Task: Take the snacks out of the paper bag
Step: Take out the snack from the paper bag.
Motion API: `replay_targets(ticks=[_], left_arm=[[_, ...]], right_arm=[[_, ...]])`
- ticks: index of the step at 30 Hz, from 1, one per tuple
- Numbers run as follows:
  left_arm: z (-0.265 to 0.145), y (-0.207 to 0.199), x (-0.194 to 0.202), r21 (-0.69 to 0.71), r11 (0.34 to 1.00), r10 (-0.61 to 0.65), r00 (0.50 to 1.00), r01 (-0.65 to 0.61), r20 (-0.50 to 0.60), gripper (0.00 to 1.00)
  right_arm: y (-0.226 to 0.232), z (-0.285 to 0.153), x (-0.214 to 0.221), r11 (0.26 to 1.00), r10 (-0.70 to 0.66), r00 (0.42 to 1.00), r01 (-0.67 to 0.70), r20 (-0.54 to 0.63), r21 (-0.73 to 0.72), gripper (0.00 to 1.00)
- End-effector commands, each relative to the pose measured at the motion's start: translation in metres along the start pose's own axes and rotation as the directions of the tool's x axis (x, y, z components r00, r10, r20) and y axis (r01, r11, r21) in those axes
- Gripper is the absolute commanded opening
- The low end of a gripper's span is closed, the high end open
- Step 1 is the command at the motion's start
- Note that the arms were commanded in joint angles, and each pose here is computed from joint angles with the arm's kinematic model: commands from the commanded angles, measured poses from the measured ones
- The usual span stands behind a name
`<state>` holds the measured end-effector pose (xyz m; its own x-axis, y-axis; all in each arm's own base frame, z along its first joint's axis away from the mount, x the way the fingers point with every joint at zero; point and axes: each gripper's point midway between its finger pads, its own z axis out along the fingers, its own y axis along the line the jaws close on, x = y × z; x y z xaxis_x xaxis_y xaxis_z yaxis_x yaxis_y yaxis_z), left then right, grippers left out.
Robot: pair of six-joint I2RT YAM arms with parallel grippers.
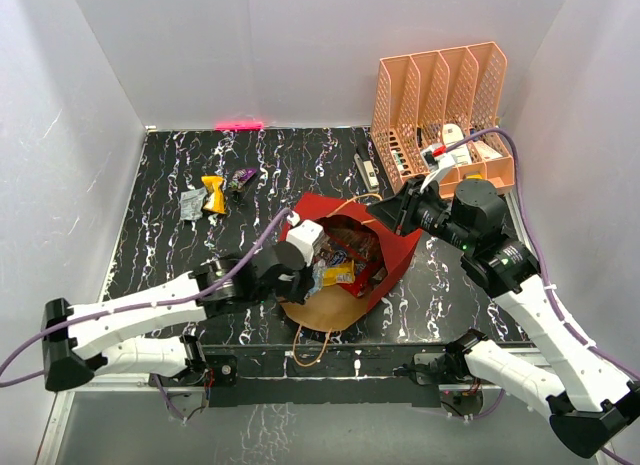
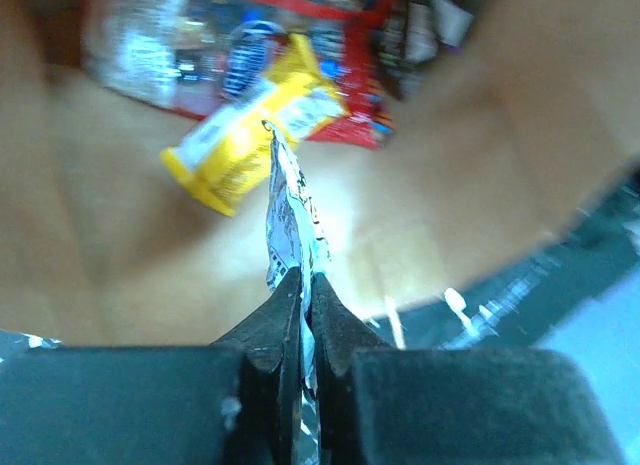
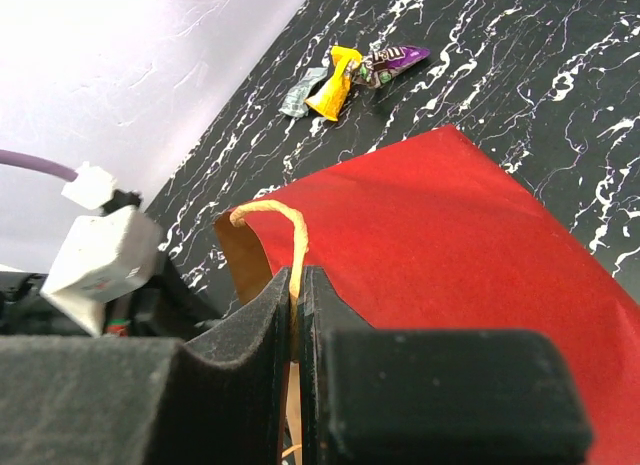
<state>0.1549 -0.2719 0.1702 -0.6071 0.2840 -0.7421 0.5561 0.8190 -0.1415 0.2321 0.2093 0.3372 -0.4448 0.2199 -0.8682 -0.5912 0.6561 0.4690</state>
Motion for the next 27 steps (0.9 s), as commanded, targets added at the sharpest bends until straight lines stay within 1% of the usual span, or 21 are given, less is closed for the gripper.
replay_targets(ticks=[1,3,5,9,14,16,17,19,21,23,25,27], left_arm=[[-0.036,-0.046,0.002,0.314,0.949,0.034,0.999,-0.023,-0.028,0.00],[-0.050,-0.055,-0.010,0.372,0.928,0.023,1.000,-0.025,0.010,0.00],[-0.062,-0.058,-0.024,0.397,0.917,0.023,0.998,-0.044,0.058,0.00],[-0.081,-0.052,-0.054,0.364,0.926,0.047,0.987,-0.100,0.153,0.00],[-0.105,-0.037,-0.091,0.281,0.946,0.088,0.962,-0.162,0.259,0.00],[-0.116,-0.024,-0.111,0.206,0.966,0.086,0.946,-0.156,0.314,0.00],[-0.121,-0.011,-0.121,0.134,0.982,0.078,0.935,-0.131,0.345,0.00],[-0.131,0.024,-0.139,-0.035,0.999,0.043,0.913,-0.032,0.406,0.00],[-0.145,0.057,-0.150,-0.182,0.980,0.017,0.883,0.078,0.469,0.00],[-0.159,0.083,-0.156,-0.291,0.945,0.025,0.853,0.151,0.522,0.00],[-0.166,0.101,-0.155,-0.363,0.912,0.044,0.835,0.190,0.549,0.00],[-0.168,0.112,-0.149,-0.415,0.887,0.069,0.830,0.203,0.553,0.00]], right_arm=[[0.011,-0.003,-0.023,0.998,-0.046,0.996,0.049,0.081,-0.035,0.07],[0.012,-0.003,-0.023,0.998,-0.045,0.996,0.048,0.082,-0.036,0.07],[0.012,-0.003,-0.023,0.998,-0.045,0.996,0.048,0.082,-0.037,0.07],[0.012,-0.004,-0.024,0.998,-0.050,0.995,0.053,0.084,-0.033,0.07],[0.011,-0.007,-0.026,0.998,-0.057,0.994,0.059,0.088,-0.022,0.07],[0.011,-0.008,-0.026,0.998,-0.058,0.994,0.060,0.091,-0.020,0.07],[0.010,-0.008,-0.025,0.998,-0.057,0.994,0.059,0.090,-0.019,0.07],[0.010,-0.007,-0.023,0.998,-0.055,0.995,0.057,0.086,-0.020,0.07],[0.009,-0.006,-0.021,0.998,-0.052,0.995,0.054,0.080,-0.020,0.07],[0.008,-0.006,-0.020,0.998,-0.050,0.996,0.052,0.079,-0.019,0.07],[0.008,-0.006,-0.019,0.999,-0.049,0.996,0.051,0.077,-0.020,0.07],[0.008,-0.007,-0.021,0.998,-0.051,0.995,0.053,0.081,-0.015,0.07]])
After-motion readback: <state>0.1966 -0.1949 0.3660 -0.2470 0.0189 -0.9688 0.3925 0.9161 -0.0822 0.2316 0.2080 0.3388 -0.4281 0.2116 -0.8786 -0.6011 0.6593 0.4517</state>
